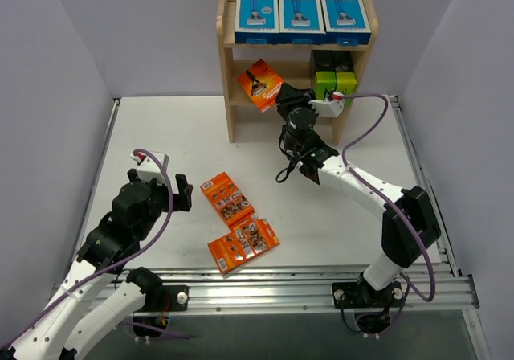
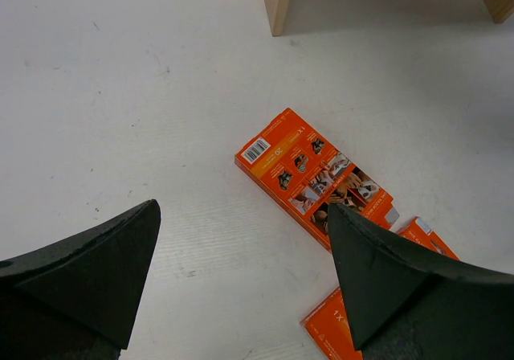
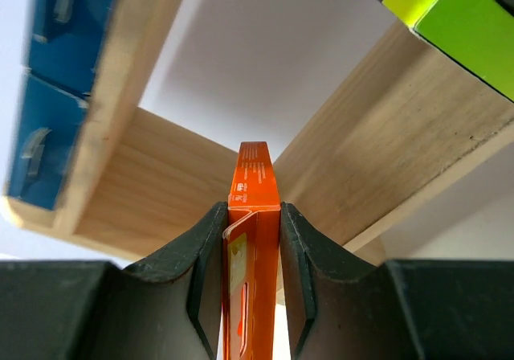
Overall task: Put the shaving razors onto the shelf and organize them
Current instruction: Place the shaving razor onto shelf
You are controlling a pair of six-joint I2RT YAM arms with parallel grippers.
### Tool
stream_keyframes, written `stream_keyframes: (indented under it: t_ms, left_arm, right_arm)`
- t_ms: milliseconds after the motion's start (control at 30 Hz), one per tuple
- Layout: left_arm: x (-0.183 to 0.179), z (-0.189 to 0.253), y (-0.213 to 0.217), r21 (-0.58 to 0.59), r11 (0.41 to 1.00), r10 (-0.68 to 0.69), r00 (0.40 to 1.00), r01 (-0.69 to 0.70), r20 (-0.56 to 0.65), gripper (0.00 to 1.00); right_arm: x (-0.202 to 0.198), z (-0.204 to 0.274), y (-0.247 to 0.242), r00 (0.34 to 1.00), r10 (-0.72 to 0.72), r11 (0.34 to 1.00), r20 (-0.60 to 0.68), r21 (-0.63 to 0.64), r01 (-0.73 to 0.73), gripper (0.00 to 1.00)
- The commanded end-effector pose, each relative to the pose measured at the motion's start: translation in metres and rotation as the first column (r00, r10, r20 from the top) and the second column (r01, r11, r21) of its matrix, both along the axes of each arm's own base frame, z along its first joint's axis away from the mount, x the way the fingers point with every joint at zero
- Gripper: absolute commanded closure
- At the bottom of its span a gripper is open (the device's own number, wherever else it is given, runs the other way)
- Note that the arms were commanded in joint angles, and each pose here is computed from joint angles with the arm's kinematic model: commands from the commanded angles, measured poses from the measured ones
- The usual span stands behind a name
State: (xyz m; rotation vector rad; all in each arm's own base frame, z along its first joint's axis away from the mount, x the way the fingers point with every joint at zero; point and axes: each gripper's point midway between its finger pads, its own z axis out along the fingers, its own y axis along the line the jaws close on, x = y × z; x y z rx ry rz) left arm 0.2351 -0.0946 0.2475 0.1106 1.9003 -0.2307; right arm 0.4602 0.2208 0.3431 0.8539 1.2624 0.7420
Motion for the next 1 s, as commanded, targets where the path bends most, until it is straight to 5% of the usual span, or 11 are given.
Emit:
stream_keyframes:
  t_ms: [0, 567, 667, 967]
  left_arm:
    - [0.004, 0.013, 0.000, -0.014, 1.000, 0.010, 0.998, -0.010, 0.054, 0.06]
    - [0.001, 0.014, 0.000, -0.013, 1.000, 0.010, 0.998, -0.009, 0.064, 0.06]
    - [0.001, 0.015, -0.001, -0.013, 1.000, 0.006, 0.998, -0.005, 0.066, 0.06]
    - [0.000, 0.016, 0.000, -0.015, 1.000, 0.006, 0.998, -0.005, 0.070, 0.06]
  right_arm:
    - [0.013, 0.030, -0.007, 0.994, -0.067, 0.996, 0.084, 0.068, 0.061, 1.00]
    - [0.039, -0.032, 0.054, 0.996, 0.091, 0.996, -0.007, 0.004, -0.091, 1.00]
    - [0.040, -0.039, 0.065, 0.990, 0.140, 0.990, -0.027, -0.005, -0.140, 0.90]
    - [0.043, -0.053, 0.083, 0.972, 0.222, 0.974, -0.078, -0.033, -0.225, 0.86]
